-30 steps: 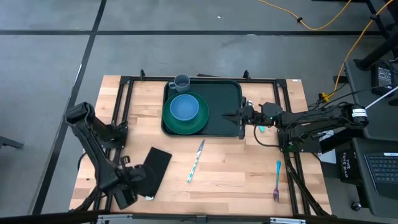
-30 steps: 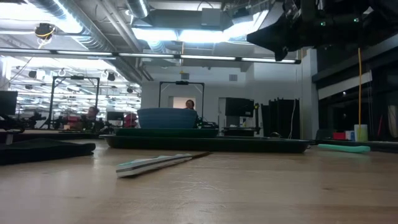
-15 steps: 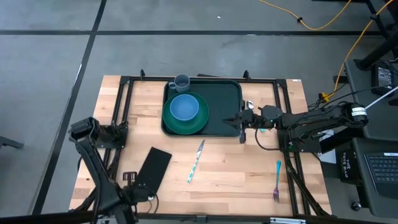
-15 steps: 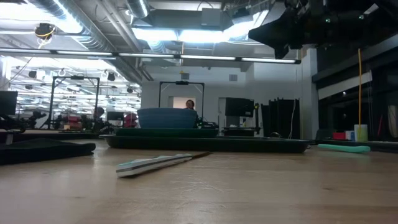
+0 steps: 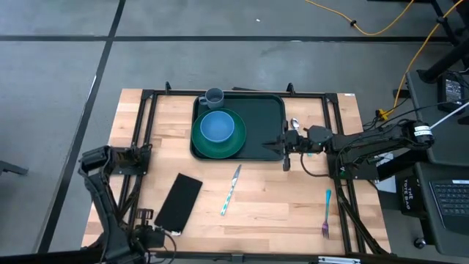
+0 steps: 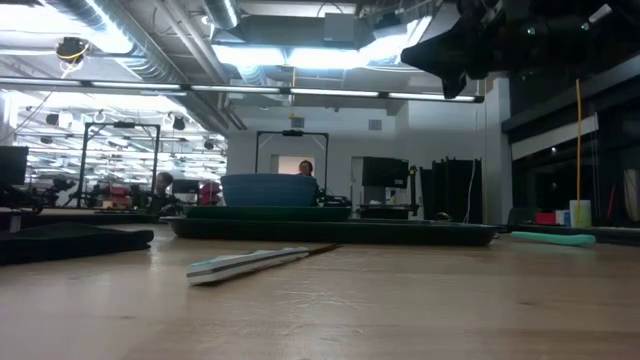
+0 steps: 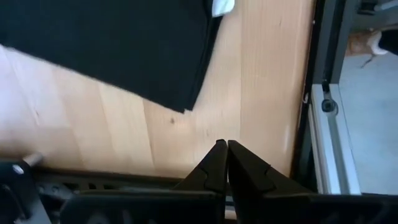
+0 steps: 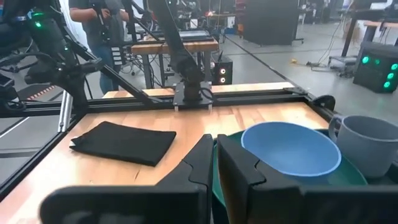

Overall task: Set up tray
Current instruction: Put the black napkin on the green tray

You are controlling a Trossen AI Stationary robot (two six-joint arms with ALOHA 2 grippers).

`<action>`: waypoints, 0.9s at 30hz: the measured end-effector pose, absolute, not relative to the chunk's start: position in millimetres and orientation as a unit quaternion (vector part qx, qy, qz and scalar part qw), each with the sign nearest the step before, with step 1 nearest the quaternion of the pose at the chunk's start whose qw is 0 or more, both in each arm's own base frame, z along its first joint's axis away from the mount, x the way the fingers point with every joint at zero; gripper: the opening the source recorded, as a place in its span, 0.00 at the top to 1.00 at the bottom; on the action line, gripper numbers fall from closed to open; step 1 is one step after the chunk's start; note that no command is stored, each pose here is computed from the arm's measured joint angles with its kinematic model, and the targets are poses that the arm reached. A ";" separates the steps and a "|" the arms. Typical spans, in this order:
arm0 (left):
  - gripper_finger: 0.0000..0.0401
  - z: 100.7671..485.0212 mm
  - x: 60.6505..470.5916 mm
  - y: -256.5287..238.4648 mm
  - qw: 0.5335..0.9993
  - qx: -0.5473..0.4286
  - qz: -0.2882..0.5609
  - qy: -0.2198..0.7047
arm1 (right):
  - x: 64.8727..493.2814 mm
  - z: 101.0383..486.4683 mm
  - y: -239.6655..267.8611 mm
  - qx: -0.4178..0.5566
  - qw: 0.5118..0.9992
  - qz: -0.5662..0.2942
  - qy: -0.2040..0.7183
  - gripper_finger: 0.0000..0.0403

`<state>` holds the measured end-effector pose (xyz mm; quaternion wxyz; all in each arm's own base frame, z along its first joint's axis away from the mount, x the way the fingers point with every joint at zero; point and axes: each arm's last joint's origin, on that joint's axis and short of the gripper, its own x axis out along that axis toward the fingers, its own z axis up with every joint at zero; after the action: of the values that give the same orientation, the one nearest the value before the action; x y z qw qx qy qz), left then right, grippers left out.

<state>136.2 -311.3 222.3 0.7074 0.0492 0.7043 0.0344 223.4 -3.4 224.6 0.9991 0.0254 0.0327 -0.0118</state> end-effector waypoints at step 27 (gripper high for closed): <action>0.61 204.8 128.6 -306.7 0.727 0.171 -0.012 0.665 | 222.5 216.0 -3.4 0.040 0.996 -0.014 0.076 0.93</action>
<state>128.6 -306.7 204.8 0.7273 0.1708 0.6647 -0.0118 222.5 -3.4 216.0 0.9962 0.0400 0.0759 -0.0139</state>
